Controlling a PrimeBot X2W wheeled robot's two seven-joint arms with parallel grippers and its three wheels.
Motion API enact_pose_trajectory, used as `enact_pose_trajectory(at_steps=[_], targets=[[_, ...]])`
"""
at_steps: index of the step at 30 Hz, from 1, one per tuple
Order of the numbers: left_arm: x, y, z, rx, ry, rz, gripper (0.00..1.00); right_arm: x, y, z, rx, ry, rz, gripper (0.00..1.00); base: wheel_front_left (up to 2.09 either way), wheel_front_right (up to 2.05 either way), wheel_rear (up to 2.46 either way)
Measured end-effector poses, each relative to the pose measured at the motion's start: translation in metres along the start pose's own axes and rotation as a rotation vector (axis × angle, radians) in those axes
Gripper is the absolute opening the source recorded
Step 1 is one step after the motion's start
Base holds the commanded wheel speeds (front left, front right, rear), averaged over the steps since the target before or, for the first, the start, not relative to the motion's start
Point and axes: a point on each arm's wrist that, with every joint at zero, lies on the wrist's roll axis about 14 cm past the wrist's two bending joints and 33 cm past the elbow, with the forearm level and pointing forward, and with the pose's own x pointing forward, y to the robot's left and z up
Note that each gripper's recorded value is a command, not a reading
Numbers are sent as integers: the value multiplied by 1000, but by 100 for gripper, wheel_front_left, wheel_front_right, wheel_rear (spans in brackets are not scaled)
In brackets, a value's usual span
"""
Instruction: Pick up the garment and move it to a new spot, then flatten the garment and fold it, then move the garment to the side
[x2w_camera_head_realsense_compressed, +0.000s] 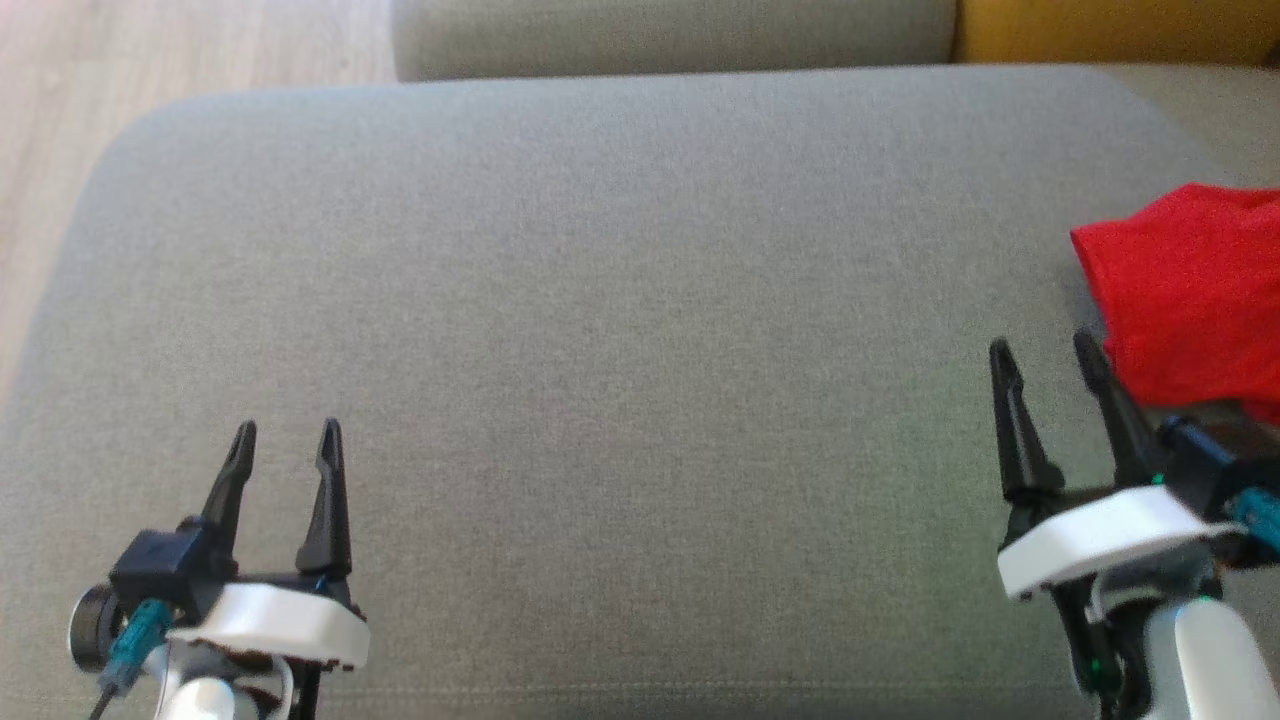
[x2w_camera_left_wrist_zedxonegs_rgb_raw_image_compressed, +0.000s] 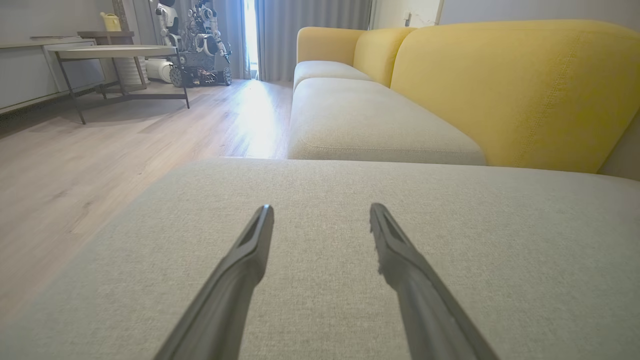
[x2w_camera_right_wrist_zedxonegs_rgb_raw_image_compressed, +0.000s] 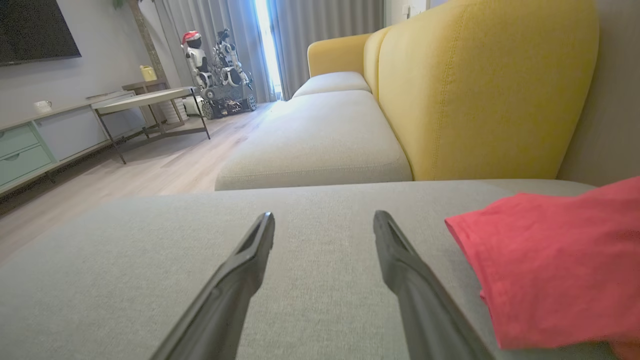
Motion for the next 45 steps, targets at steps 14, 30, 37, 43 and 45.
enact_pose_trajectory(at_steps=[14,30,37,43,45], targets=[[-34,-6,0,8,20,-26,100,-43,-3,-9,-7,21,-31,100,0,0,0],[-40,-5,-2,14,35,-24,100,-47,-3,-6,-17,11,-31,100,0,0,0],[-39,-7,-5,16,47,-28,100,-47,-4,-7,-16,13,-36,100,0,0,0],[-39,-10,-6,17,52,-39,100,-47,-4,-8,-15,15,-35,100,0,0,0],[-39,-10,-6,19,53,-39,100,-47,-4,-8,-15,14,-35,100,0,0,0]])
